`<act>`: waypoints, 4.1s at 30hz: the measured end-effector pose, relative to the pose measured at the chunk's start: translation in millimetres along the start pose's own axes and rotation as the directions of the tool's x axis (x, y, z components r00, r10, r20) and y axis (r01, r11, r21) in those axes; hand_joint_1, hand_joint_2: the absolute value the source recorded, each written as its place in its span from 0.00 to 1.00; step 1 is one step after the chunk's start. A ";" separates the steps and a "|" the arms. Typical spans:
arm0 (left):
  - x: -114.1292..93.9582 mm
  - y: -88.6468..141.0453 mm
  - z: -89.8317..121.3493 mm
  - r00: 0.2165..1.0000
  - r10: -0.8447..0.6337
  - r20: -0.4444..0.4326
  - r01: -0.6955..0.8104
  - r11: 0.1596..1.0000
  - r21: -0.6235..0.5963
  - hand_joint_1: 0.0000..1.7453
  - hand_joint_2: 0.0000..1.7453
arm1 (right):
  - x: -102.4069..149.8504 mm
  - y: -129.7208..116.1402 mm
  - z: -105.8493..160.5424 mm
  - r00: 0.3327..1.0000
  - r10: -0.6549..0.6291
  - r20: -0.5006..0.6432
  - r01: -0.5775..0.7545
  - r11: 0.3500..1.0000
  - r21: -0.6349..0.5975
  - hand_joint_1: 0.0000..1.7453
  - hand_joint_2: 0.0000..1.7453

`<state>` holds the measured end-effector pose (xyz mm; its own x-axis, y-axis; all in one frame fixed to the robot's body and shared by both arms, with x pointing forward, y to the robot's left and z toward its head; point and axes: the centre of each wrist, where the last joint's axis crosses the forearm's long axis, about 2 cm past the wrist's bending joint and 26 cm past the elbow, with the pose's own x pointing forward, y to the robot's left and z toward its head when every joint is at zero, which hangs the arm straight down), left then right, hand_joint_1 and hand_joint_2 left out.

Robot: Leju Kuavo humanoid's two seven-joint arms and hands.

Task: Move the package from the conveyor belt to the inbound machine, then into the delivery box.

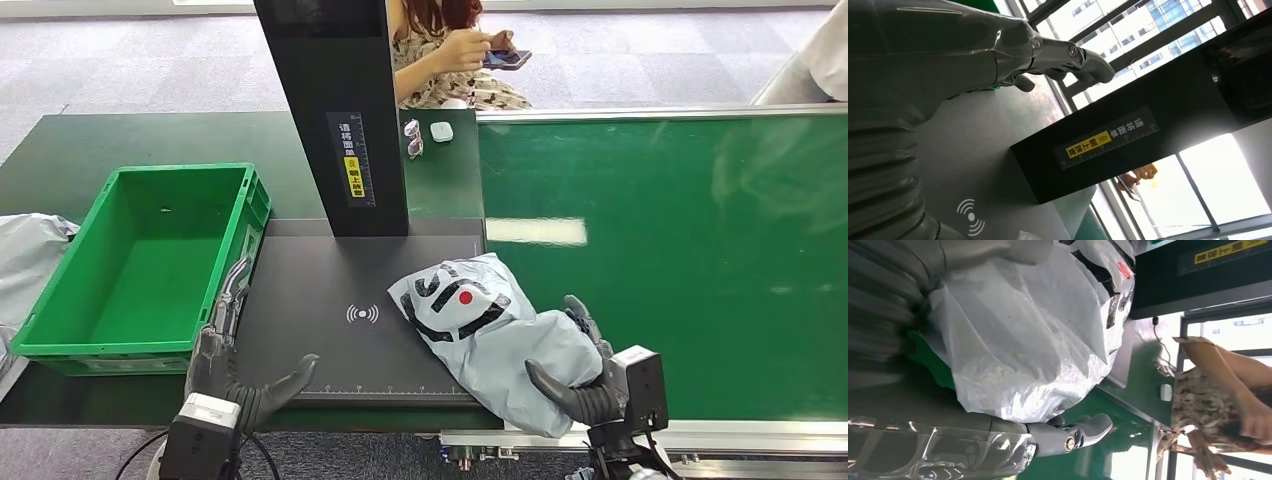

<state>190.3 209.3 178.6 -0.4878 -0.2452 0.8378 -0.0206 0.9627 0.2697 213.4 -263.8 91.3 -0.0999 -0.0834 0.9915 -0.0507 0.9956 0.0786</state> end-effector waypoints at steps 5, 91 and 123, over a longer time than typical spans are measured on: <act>-0.3 0.8 0.1 1.000 -0.001 0.003 0.001 1.000 0.015 0.00 1.00 | -4.7 2.3 0.0 0.999 -0.006 -0.042 0.007 1.000 0.008 1.00 1.00; -12.0 -14.8 -52.7 0.996 0.058 0.064 -0.051 0.994 -0.099 0.00 1.00 | 77.0 162.9 -186.4 0.974 -0.198 0.108 0.174 0.966 0.193 0.00 1.00; -65.2 23.9 -36.8 0.944 -0.331 -0.009 0.277 0.804 -0.526 0.00 1.00 | 93.8 80.9 -98.5 0.830 -0.392 0.396 0.378 0.919 0.117 0.00 1.00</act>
<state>253.7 244.1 147.9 -0.4458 -0.5506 0.7057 0.3079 0.6460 0.6985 297.8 -186.9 200.9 -0.4565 -0.4762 0.7516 -0.2006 0.8781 0.4345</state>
